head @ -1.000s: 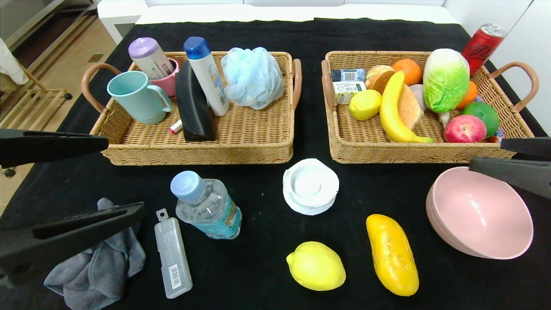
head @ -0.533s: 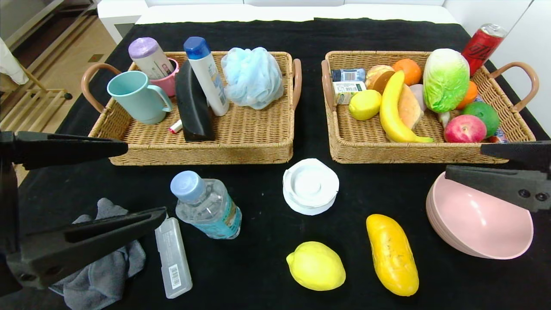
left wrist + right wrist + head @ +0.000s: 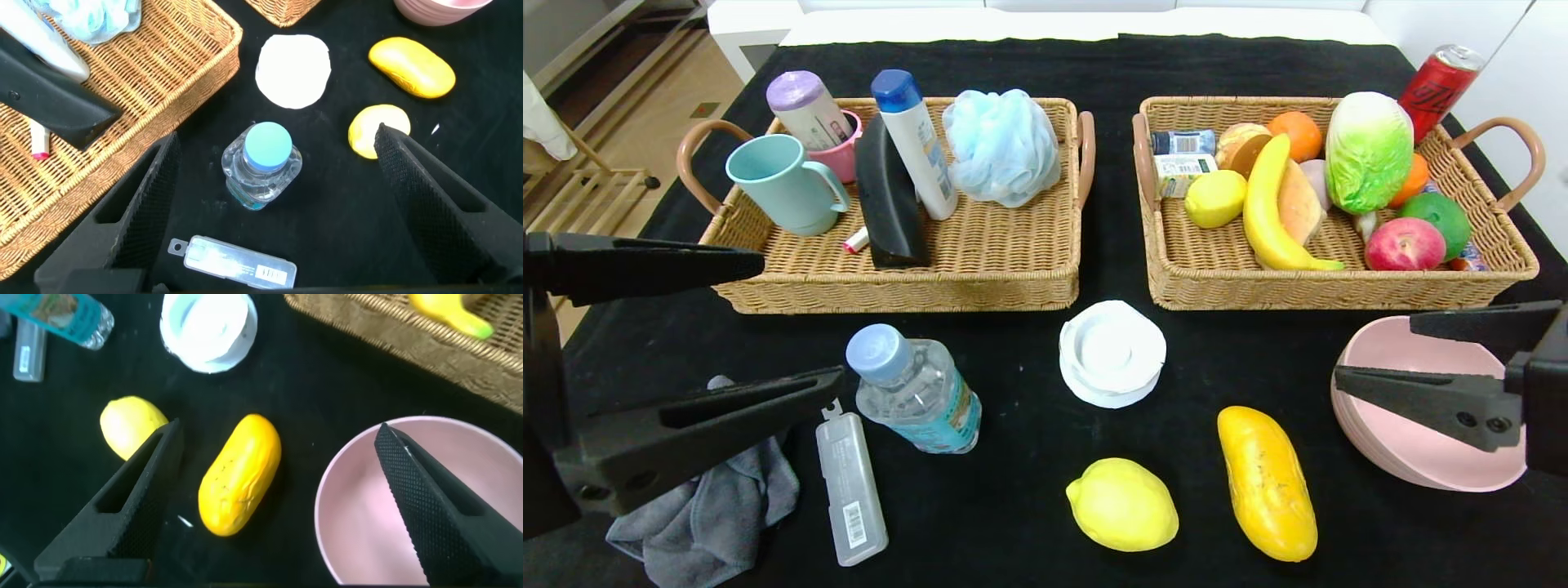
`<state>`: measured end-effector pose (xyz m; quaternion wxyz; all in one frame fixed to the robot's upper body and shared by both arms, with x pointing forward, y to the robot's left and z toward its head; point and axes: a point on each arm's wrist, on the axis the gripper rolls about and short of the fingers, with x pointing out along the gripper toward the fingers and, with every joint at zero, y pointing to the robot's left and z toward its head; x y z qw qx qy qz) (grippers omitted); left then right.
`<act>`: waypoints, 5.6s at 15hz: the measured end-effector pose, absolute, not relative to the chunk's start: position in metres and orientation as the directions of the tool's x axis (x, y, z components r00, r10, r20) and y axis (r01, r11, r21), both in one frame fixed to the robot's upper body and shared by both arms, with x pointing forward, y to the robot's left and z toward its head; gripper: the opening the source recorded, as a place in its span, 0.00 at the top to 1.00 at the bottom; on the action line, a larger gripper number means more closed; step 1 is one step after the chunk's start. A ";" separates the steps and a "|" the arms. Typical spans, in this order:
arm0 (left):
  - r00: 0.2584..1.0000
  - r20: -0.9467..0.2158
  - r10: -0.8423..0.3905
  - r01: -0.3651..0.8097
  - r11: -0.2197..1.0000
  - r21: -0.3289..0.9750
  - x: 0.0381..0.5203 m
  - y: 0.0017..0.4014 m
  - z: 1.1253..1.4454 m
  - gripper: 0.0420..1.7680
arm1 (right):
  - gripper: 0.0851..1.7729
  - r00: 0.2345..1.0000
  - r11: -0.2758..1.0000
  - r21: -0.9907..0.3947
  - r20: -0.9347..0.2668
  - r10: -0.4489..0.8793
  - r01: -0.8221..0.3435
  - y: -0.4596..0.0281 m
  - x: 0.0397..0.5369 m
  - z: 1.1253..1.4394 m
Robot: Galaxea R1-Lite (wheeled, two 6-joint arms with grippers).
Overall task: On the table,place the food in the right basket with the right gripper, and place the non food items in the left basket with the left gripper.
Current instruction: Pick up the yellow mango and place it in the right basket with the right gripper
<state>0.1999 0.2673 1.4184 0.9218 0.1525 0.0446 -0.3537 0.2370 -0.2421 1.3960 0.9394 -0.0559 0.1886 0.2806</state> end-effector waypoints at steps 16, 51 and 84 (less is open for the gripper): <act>0.744 -0.188 -0.641 0.668 0.700 0.253 0.197 0.269 1.418 0.03 | 0.04 0.713 0.857 -0.186 -0.652 0.258 -0.480 -0.166 0.253 1.349; 0.747 -0.177 -0.641 0.664 0.703 0.255 0.195 0.270 1.419 0.03 | 0.44 0.658 0.910 -0.217 -0.749 0.076 -0.352 -0.126 0.274 1.295; 0.746 -0.175 -0.642 0.665 0.702 0.255 0.194 0.271 1.419 0.03 | 0.45 0.945 0.992 0.047 -0.302 0.122 -0.113 -0.215 0.335 1.468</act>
